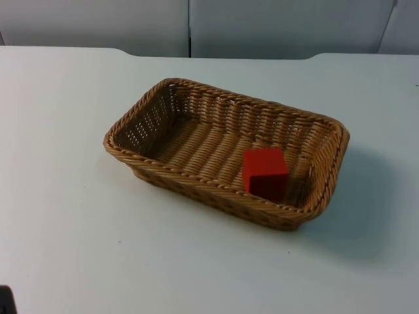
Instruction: Pick up the basket with the left hand and place the cube into the basket with the right hand.
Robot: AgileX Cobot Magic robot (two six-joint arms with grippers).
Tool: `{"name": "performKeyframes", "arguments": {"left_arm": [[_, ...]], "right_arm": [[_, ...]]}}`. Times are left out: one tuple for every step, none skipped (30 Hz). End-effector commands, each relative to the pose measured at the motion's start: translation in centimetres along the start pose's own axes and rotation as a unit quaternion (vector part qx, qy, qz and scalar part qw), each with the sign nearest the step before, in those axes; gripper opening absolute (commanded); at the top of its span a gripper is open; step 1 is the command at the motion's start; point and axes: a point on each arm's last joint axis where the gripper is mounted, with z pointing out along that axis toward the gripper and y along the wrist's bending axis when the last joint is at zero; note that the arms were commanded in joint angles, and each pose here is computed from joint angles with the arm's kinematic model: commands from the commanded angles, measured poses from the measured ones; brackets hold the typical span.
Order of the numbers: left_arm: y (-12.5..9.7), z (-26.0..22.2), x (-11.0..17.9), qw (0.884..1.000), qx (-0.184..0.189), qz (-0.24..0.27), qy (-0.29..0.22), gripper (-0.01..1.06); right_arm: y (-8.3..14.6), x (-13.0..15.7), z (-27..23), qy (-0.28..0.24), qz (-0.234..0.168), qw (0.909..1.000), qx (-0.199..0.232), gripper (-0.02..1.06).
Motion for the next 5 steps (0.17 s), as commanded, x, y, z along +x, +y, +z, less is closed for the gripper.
{"name": "performKeyframes", "arguments": {"left_arm": [[-0.01, 0.05, 0.03, 1.0, 0.003, -0.005, -0.006, 0.0], [-0.01, 0.05, 0.03, 1.0, 0.003, -0.005, -0.006, 0.0], [-0.01, 0.05, 0.03, 1.0, 0.003, -0.005, -0.006, 0.0], [-0.01, 0.05, 0.03, 1.0, 0.003, -0.005, -0.006, 0.0], [-0.01, 0.05, 0.03, 1.0, 0.003, -0.005, -0.006, 0.0]], "right_arm": [[0.07, -0.01, 0.11, -0.005, 0.008, 0.9998, 0.018, 0.0], [0.09, -0.02, 0.14, -0.005, 0.017, 0.9993, 0.034, 0.0], [0.11, -0.04, 0.17, -0.004, 0.026, 0.9984, 0.051, 0.0], [0.12, -0.05, 0.19, -0.004, 0.029, 0.9979, 0.057, 0.0], [0.13, -0.06, 0.2, -0.004, 0.032, 0.9974, 0.064, 0.0]]}}
